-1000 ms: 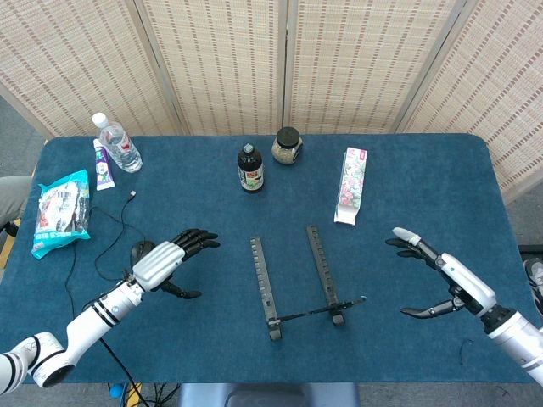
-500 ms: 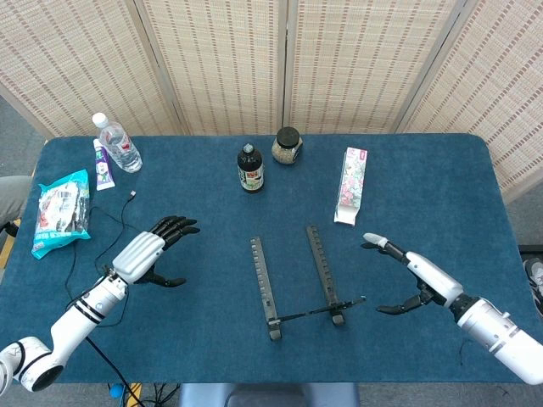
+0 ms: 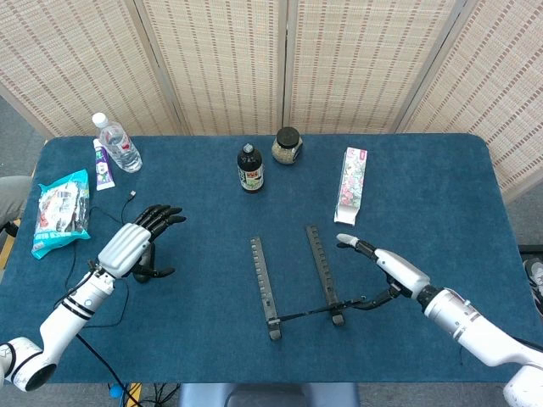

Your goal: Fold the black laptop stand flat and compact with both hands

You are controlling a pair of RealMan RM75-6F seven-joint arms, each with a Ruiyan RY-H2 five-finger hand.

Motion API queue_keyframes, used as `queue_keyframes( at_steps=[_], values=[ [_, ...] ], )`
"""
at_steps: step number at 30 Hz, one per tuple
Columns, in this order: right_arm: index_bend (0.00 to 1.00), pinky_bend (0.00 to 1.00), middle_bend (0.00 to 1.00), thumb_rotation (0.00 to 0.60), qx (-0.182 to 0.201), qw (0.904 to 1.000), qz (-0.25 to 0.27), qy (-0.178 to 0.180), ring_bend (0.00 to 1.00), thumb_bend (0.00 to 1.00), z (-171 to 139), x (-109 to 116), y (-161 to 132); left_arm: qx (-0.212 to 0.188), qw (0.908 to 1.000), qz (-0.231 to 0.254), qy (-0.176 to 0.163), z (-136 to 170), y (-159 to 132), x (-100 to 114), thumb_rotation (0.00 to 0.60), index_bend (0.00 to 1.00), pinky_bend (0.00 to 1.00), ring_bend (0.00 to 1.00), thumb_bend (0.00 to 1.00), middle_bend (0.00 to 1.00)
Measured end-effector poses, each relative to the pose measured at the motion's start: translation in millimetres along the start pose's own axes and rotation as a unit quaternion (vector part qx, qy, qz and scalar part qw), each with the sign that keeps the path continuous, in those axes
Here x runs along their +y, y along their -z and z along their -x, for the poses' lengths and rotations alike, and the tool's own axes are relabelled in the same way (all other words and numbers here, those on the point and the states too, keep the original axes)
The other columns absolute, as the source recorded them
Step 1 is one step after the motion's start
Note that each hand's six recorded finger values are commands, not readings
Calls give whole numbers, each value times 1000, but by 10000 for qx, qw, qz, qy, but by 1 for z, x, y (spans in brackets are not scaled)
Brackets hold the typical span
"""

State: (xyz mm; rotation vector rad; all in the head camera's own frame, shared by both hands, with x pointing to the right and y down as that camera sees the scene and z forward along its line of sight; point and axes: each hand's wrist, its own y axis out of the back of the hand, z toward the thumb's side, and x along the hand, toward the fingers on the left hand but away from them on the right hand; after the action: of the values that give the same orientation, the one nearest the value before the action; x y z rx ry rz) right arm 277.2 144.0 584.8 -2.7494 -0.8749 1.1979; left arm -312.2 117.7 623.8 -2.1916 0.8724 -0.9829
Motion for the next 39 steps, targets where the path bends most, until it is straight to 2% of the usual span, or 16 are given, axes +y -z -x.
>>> queue_keyframes(
  at_steps=[6, 11, 16, 20, 23, 26, 29, 32, 36, 39],
  values=[
    [0, 106, 128, 600, 20, 9995, -217, 216, 41, 0, 23, 1, -2, 68, 9994, -328, -123, 3, 7, 7, 600, 133, 8, 0, 116, 65],
    [0, 48, 127, 600, -34, 9976, -397, 559, 21, 0, 40, 6, -2, 187, 9983, -483, -278, 6, 14, 17, 600, 132, 9, 0, 116, 64],
    [0, 0, 95, 600, -95, 9919, -672, 1074, 0, 0, 55, 17, -3, 285, 9971, -606, -370, 8, 20, 23, 600, 131, 9, 0, 116, 62],
    [0, 0, 94, 600, 107, 9823, -916, 1633, 0, 0, 57, 33, -13, 357, 9965, -660, -380, 10, 25, 26, 600, 131, 9, 0, 116, 63],
    [0, 0, 94, 600, 361, 9709, -1306, 1975, 0, 0, 53, 42, -26, 388, 9961, -695, -373, 11, 26, 26, 600, 130, 9, 0, 116, 63],
    [0, 0, 94, 600, 527, 9602, -1818, 2056, 0, 0, 47, 45, -34, 396, 9959, -731, -348, 11, 27, 26, 600, 130, 9, 0, 116, 63],
    [0, 0, 94, 600, 596, 9489, -2480, 1857, 0, 0, 41, 43, -34, 404, 9954, -812, -310, 10, 28, 26, 600, 130, 9, 0, 116, 63],
    [0, 0, 94, 600, 577, 9319, -3255, 1492, 0, 0, 35, 35, -27, 411, 9950, -863, -277, 9, 28, 24, 600, 130, 9, 0, 116, 63],
    [0, 0, 92, 600, 472, 8980, -4249, 1043, 0, 0, 26, 23, -6, 406, 9949, -897, -215, 6, 29, 19, 600, 130, 9, 0, 116, 63],
    [0, 0, 88, 600, 394, 8795, -4663, 860, 0, 0, 22, 17, 11, 381, 9948, -932, -166, 3, 27, 15, 600, 129, 9, 0, 116, 62]
  ],
)
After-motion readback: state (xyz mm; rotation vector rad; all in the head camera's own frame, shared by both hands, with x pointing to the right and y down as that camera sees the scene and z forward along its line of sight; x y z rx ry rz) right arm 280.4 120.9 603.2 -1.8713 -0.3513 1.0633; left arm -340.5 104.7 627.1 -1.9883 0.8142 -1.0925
